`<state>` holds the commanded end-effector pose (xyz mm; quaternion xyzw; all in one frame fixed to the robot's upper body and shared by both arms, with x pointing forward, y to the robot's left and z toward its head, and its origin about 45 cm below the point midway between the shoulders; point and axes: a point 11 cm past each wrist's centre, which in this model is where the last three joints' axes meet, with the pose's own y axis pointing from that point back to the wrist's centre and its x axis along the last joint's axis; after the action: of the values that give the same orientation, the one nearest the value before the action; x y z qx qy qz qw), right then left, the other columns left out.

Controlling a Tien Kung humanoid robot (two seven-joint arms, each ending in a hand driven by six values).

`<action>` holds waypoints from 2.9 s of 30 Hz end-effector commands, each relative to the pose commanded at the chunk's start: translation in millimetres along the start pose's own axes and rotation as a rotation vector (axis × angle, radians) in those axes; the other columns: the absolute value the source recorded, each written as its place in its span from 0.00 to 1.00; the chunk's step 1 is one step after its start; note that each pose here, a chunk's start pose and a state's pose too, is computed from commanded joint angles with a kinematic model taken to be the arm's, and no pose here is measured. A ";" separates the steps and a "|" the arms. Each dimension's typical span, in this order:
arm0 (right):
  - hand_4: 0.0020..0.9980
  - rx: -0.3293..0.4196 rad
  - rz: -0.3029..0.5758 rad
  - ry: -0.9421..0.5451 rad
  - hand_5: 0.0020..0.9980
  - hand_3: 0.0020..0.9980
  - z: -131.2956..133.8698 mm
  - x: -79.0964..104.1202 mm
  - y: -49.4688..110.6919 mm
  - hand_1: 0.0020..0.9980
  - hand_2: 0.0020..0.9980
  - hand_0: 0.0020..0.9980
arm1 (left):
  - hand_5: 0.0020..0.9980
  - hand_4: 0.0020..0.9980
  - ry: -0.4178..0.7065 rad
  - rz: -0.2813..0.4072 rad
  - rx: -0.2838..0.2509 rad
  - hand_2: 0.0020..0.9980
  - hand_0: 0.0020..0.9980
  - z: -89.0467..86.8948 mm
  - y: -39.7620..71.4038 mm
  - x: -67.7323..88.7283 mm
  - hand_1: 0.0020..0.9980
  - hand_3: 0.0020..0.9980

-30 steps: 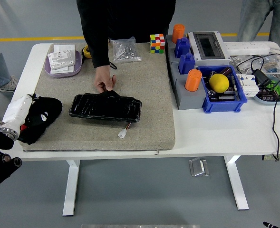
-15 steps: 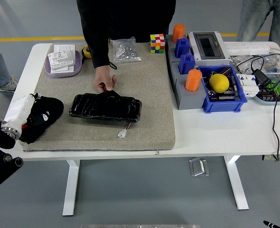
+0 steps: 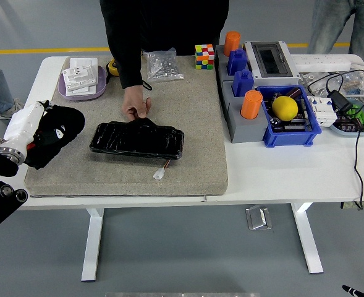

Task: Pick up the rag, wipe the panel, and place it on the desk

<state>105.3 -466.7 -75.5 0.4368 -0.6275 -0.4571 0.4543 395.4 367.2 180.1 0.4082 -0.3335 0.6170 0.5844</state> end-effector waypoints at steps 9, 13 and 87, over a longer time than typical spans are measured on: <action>1.00 0.003 0.001 0.001 0.55 0.64 -1.3 1.0 0.3 0.68 0.72 0.78 | 0.00 0.31 -0.008 -0.003 -0.033 0.56 0.27 22.4 -8.6 -1.5 0.19 0.53; 1.00 0.003 0.001 0.001 0.55 0.64 -1.7 2.1 0.6 0.68 0.72 0.78 | 0.00 0.31 -0.011 -0.014 -0.039 0.56 0.27 30.1 -10.7 -7.2 0.19 0.53; 1.00 0.003 0.021 0.038 0.55 0.64 -6.9 18.0 5.1 0.67 0.72 0.78 | 0.00 0.30 -0.083 -0.261 -0.388 0.57 0.25 190.5 16.9 -111.8 0.18 0.53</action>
<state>107.6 -484.2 -66.3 0.4395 -0.6238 -0.4431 0.4705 398.5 146.2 166.0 0.3530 -0.4139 0.4432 0.7125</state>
